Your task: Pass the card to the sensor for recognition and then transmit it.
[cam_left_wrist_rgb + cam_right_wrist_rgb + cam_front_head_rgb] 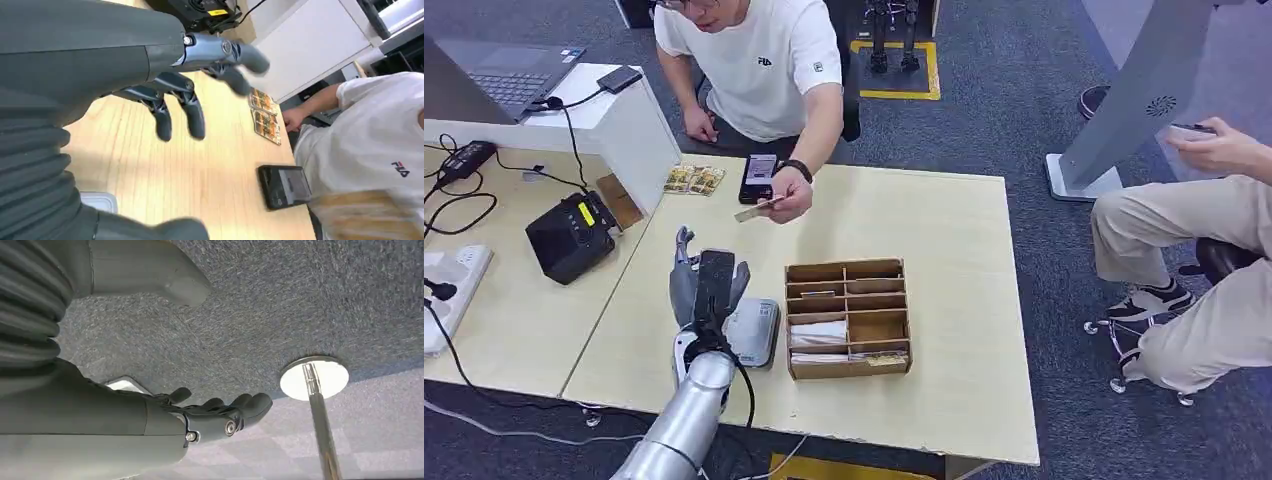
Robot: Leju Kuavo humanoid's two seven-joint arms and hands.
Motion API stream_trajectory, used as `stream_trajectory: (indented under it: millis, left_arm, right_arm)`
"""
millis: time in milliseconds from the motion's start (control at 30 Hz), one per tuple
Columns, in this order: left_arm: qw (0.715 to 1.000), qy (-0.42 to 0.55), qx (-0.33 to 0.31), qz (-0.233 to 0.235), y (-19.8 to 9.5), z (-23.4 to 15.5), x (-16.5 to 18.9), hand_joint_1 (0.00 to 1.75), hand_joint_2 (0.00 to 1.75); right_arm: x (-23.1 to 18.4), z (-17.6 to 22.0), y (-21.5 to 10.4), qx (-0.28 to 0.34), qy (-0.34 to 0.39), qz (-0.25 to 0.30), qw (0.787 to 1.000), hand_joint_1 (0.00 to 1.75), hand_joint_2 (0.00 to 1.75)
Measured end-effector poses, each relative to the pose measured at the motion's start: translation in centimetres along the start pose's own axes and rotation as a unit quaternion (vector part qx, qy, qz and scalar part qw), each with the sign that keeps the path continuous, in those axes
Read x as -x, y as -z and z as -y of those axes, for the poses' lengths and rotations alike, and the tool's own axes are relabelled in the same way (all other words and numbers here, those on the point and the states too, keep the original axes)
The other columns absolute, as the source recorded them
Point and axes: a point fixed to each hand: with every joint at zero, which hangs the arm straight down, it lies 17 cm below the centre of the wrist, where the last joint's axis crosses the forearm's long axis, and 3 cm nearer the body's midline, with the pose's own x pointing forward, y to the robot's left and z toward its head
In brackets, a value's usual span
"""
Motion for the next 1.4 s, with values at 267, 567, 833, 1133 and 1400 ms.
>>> stream_trajectory:
  millis: [267, 567, 833, 1133, 1400]
  left_arm:
    - [1.0, -0.012, 0.0, 0.0, -0.3, 0.3, -0.1, 0.0, 1.75]
    - [0.998, -0.057, -0.008, 0.028, -2.4, -0.8, -1.2, 0.0, 1.75]
    - [0.993, -0.09, -0.031, 0.067, -4.7, -3.2, -3.1, 0.0, 1.75]
    - [0.966, -0.1, -0.084, 0.223, -10.2, -8.6, -10.8, 0.0, 1.75]
    - [0.924, -0.058, -0.139, 0.35, -14.1, -13.1, -19.0, 0.0, 1.75]
  right_arm:
    - [0.1, 0.2, 0.0, 0.006, 0.01, -0.003, 1.0, 0.0, 1.75]
    - [0.8, 0.3, 0.0, 0.009, 0.015, -0.021, 1.0, 0.0, 1.75]
    - [1.0, 0.5, 0.0, 0.013, 0.02, -0.029, 0.999, 0.0, 1.75]
    - [1.5, 1.4, 0.3, 0.03, 0.032, -0.04, 0.998, 0.0, 1.75]
    - [1.9, 3.0, 1.0, 0.054, 0.035, -0.045, 0.997, 0.0, 1.75]
